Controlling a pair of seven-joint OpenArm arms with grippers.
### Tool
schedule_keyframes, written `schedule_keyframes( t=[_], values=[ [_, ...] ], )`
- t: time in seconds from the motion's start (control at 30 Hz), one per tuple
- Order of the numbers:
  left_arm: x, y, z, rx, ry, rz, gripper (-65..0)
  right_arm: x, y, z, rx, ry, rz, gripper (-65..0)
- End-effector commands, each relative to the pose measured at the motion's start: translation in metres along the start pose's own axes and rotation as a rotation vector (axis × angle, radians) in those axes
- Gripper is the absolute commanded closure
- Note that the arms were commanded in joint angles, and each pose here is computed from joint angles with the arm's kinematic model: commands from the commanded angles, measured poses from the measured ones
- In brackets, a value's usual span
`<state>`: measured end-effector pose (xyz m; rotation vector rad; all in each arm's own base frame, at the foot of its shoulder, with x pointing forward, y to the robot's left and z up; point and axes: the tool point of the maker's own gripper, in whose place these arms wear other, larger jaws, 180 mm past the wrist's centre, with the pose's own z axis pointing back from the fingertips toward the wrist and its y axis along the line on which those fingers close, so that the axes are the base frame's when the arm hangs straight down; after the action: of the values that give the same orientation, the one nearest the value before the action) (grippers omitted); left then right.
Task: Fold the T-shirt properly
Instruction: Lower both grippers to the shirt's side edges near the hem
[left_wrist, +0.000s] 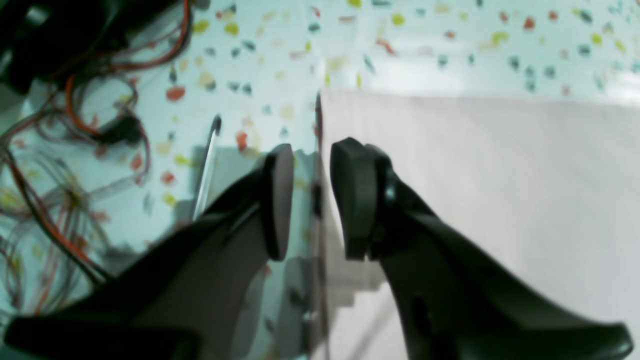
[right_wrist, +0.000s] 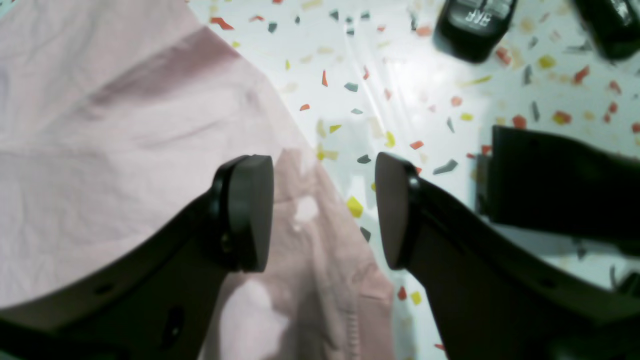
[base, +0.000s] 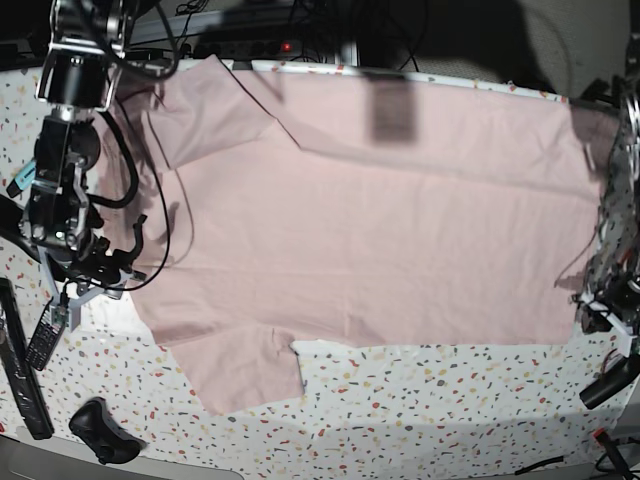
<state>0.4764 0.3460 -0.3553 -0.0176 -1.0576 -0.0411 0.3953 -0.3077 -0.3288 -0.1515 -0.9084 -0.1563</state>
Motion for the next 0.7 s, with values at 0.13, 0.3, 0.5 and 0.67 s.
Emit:
schedule_keyframes(
  t=[0.13, 0.3, 0.5, 0.67],
  values=[
    [0.037, 0.022, -0.007, 0.071, -0.088, 0.050, -16.6, 0.026, 0.005, -0.001, 0.049, -0.032, 0.004, -31.6],
    [0.005, 0.011, -0.012, 0.068, -0.009, 0.066, -16.6, 0.019, 0.005, -0.001, 0.049, 0.007, 0.016, -31.6],
    [-0.021, -0.014, -0.020, 0.024, 0.072, 0.070, -16.6, 0.018, 0.006, -0.001, 0.056, 0.013, 0.025, -31.6],
    [-0.025, -0.012, -0.021, 0.060, 0.091, 0.069, -16.6, 0.015, 0.006, -0.001, 0.055, 0.027, 0.026, -31.6]
  ],
)
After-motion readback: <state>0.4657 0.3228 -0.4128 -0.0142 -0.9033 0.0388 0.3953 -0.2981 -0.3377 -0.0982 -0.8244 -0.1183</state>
